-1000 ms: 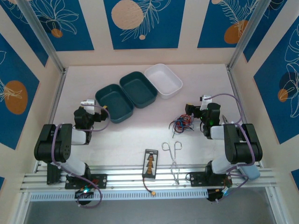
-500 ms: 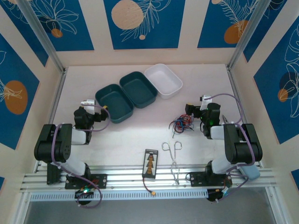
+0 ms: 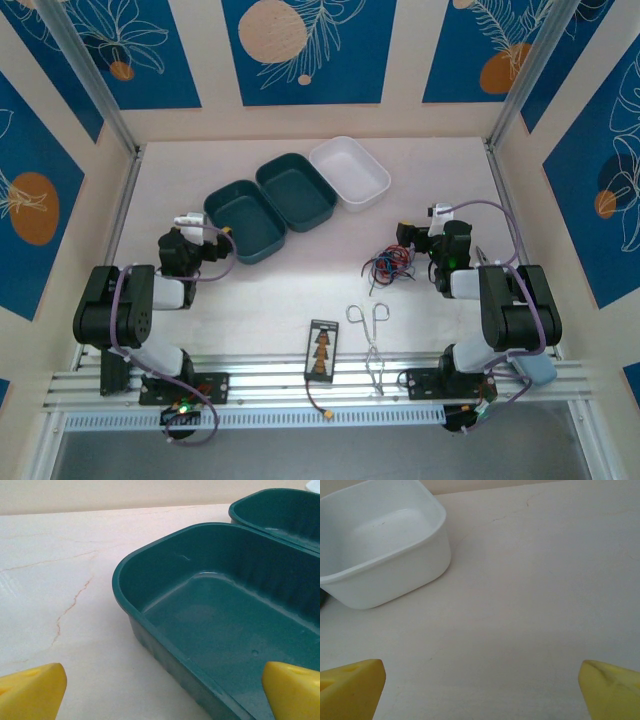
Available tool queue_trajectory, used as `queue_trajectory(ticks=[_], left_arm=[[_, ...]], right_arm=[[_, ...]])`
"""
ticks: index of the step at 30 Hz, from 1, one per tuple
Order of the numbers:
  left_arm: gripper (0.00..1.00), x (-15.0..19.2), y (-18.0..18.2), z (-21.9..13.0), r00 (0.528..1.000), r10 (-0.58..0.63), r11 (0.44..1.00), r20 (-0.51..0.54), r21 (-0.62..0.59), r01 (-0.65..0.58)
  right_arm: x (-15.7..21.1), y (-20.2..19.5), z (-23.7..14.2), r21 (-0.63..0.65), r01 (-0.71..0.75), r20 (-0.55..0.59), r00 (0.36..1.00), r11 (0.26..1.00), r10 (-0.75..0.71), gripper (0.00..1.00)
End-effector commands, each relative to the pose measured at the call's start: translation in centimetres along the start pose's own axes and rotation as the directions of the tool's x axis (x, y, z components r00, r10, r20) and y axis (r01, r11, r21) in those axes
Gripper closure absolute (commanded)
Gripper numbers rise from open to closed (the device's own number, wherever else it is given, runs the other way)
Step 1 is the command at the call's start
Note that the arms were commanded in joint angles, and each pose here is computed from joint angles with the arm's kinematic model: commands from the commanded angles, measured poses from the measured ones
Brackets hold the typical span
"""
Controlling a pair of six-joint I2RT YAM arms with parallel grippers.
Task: Untangle the cables
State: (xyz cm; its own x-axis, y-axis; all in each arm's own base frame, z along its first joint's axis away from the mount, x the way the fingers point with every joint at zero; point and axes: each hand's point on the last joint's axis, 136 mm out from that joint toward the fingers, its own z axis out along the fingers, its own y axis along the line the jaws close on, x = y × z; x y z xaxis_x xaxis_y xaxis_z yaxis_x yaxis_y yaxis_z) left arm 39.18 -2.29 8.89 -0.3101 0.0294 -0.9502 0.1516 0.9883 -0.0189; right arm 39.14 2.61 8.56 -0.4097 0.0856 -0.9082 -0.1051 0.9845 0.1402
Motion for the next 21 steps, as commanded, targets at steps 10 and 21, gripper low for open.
queue_trajectory(ticks=[10,21], left_arm=[[0.0,-2.5,0.5,-2.4,0.998,-0.002,0.998,0.071,-0.056,0.006],[0.0,-7.1,0.7,-7.8,0.987,-0.127,0.985,0.098,-0.101,0.137]], right_arm=[[-2.6,-1.4,-0.8,0.101,-0.035,0.014,0.999,0.994,0.034,0.01],[-3.4,-4.2,-6.2,0.358,-0.249,-0.073,0.953,0.9,0.293,0.01]])
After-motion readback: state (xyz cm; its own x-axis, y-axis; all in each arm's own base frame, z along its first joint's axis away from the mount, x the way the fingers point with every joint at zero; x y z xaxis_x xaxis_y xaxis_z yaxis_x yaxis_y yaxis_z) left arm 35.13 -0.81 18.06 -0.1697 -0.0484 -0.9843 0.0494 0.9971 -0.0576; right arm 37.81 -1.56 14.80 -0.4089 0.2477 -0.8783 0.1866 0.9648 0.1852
